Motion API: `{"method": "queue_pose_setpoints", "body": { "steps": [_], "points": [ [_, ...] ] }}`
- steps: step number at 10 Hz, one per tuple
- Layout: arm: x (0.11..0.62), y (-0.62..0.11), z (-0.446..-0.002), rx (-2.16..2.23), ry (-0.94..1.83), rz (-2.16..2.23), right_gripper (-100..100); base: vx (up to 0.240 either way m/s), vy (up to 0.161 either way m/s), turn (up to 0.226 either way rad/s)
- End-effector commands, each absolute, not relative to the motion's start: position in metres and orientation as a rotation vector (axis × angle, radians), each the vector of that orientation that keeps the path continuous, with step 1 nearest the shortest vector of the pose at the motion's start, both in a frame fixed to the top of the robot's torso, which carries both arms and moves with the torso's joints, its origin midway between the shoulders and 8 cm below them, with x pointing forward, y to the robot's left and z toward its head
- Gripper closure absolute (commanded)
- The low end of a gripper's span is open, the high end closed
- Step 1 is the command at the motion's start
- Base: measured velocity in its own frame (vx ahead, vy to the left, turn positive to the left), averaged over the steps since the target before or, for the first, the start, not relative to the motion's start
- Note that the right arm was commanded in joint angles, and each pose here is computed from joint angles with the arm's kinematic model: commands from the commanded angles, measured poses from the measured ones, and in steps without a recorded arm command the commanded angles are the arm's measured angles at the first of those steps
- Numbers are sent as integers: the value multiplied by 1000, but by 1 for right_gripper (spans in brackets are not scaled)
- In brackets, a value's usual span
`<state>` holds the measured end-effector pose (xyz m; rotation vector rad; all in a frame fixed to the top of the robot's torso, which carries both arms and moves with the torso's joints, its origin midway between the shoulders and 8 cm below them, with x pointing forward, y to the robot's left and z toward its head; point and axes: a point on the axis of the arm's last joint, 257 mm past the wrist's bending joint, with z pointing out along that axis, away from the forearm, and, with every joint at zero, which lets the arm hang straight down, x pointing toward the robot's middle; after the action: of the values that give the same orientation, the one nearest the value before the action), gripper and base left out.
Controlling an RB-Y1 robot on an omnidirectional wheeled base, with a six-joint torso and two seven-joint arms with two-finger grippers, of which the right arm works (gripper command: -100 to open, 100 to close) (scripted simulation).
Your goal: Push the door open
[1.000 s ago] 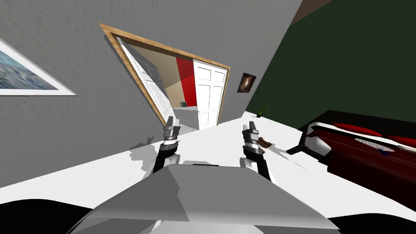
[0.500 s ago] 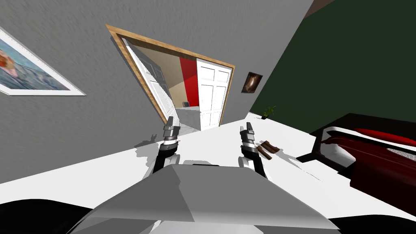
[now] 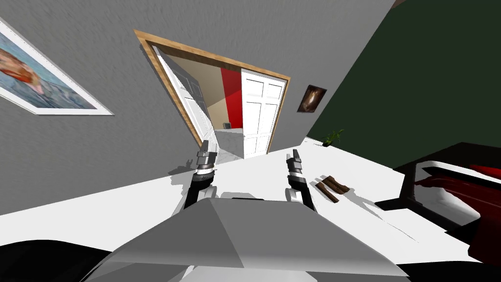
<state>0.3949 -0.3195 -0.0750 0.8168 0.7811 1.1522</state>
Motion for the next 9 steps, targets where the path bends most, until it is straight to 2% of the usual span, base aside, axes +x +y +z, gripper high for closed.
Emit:
{"method": "queue_pose_setpoints", "body": {
  "steps": [1, 9],
  "points": [
    [400, -321, -85, 825, 791, 1154, -100, 98, 38, 85],
    [423, -326, -135, 884, 842, 1160, -100, 100, 22, 93]
  ]
}}
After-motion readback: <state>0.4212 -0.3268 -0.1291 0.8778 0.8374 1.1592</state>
